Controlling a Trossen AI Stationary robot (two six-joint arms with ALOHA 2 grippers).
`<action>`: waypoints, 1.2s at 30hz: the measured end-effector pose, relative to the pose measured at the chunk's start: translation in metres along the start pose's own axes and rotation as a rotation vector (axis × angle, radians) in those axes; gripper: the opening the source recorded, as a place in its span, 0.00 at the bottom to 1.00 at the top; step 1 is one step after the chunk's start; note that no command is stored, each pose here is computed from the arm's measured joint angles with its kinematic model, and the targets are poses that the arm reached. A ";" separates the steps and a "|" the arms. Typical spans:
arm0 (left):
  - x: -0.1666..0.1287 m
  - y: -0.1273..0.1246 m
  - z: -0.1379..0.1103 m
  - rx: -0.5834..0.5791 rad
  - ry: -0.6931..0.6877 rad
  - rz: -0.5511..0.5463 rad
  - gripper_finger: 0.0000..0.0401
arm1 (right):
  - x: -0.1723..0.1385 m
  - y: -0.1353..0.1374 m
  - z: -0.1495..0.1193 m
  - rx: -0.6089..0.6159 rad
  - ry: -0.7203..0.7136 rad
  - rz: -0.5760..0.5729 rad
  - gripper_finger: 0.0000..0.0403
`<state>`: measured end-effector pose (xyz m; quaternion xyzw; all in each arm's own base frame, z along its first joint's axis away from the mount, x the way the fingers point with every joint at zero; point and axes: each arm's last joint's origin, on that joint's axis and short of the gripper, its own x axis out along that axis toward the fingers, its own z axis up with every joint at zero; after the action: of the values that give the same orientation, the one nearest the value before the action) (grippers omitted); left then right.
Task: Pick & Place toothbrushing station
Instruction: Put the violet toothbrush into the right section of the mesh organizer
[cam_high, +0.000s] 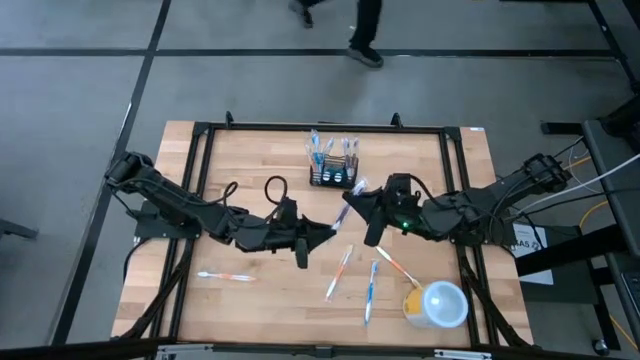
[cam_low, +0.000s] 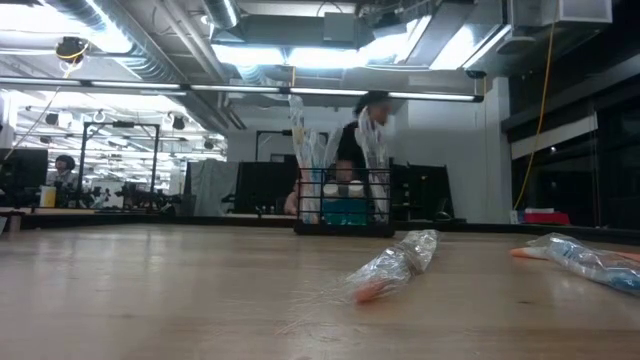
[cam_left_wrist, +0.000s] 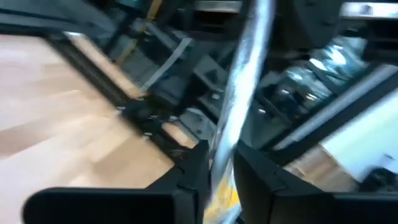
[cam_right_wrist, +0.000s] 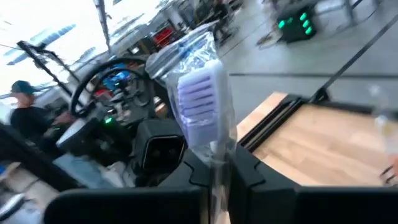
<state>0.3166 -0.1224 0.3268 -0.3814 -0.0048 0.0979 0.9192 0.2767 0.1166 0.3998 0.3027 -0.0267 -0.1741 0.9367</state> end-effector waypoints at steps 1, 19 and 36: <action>-0.001 0.002 0.000 -0.003 0.000 0.036 0.18 | 0.000 0.000 0.001 -0.011 -0.012 -0.011 0.04; -0.093 0.031 0.056 0.203 -0.040 0.460 0.50 | 0.020 -0.042 0.027 -0.359 -0.065 -0.308 0.04; -0.137 0.006 0.056 0.356 -0.126 0.376 0.44 | 0.062 -0.189 -0.022 -0.351 -0.205 -0.548 0.04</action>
<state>0.1764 -0.1037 0.3711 -0.2013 0.0261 0.2898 0.9353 0.2799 -0.0353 0.2689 0.1139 -0.0080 -0.4507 0.8853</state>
